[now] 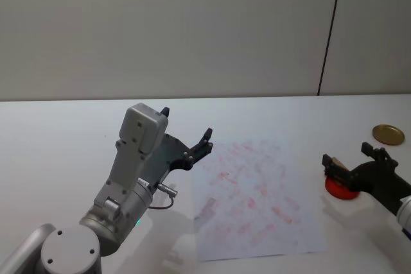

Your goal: Use the one hand to pick up the stamp and affix it onto the A4 paper.

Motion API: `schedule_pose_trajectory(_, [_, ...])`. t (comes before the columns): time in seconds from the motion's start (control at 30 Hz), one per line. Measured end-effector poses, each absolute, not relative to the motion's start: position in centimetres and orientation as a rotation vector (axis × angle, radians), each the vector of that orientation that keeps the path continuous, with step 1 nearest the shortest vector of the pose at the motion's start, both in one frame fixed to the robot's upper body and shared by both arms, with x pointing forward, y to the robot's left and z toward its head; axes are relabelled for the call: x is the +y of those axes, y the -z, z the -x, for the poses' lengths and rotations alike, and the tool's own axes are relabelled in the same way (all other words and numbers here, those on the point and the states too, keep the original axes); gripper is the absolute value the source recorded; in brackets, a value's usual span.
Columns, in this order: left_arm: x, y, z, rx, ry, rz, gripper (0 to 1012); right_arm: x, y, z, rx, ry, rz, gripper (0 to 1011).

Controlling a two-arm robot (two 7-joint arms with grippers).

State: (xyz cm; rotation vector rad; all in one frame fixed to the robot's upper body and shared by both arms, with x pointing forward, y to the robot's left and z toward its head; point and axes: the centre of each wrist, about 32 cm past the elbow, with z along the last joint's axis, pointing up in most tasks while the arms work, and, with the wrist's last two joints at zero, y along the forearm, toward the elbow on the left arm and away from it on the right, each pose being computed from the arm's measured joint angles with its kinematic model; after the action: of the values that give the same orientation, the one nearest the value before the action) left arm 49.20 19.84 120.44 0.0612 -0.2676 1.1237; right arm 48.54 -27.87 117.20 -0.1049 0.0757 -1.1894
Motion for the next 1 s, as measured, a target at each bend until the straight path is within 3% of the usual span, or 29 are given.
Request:
schedule_pose_trajectory(0.9, [19.8,-120.4,-49.2,-0.268,-1.124,-0.061,993,-28.3,-114.9,-50.9,0.177,1.186,0.184,1001])
schedule_pose_trajectory(1.0, [19.8,-120.4,-49.2,-0.268,-1.124,-0.061,993,-28.2,-114.8,-51.0,0.179,1.185,0.192,964])
